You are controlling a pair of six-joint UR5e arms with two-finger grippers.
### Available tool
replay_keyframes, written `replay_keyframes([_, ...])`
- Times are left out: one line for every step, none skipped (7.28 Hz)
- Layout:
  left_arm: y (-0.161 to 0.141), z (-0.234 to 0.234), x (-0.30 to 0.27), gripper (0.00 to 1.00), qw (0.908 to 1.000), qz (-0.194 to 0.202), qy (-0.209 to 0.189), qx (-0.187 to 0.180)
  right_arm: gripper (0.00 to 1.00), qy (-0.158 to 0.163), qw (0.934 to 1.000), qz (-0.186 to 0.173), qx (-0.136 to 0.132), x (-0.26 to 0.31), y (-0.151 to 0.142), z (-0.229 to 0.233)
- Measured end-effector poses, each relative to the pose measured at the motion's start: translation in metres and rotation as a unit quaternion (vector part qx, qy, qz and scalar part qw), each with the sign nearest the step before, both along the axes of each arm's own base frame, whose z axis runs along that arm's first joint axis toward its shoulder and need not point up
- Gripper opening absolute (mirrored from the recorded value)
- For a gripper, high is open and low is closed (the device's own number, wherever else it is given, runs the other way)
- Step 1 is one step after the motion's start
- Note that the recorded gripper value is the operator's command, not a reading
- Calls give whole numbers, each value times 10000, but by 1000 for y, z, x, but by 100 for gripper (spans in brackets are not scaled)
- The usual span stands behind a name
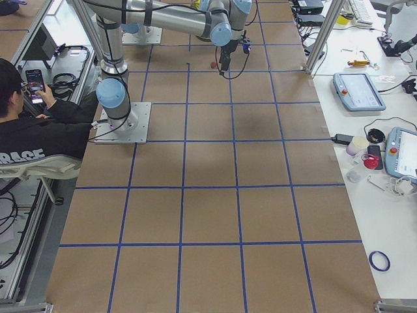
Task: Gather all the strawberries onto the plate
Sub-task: 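Move the left gripper to the last strawberry and grasp it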
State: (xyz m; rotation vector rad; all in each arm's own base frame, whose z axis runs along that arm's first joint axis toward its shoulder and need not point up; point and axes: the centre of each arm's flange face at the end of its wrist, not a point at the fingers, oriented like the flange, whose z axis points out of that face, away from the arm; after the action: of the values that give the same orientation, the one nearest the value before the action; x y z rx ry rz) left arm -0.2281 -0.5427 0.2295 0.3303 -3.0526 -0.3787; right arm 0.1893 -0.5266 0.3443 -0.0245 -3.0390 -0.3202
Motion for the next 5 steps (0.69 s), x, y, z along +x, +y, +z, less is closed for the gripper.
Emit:
replay_keyframes([8, -2, -23, 100, 10000, 45, 37, -22, 100, 0, 10000, 3, 0, -1, 0, 0])
replay_keyframes([14, -6, -43, 98, 10000, -20, 88, -40, 100, 3, 10000, 2, -7, -2, 0, 1])
replay_keyframes([17, -14, -57, 95, 9998, -91, 188, -41, 100, 31, 10000, 4, -22, -3, -1, 2])
replay_keyframes([19, -23, -67, 91, 9995, -140, 284, -12, 100, 101, 9999, 12, -40, -6, -1, 4])
replay_keyframes([21, -31, -73, 88, 9993, -186, 318, 38, 100, 164, 9999, 26, -47, -8, -1, 4])
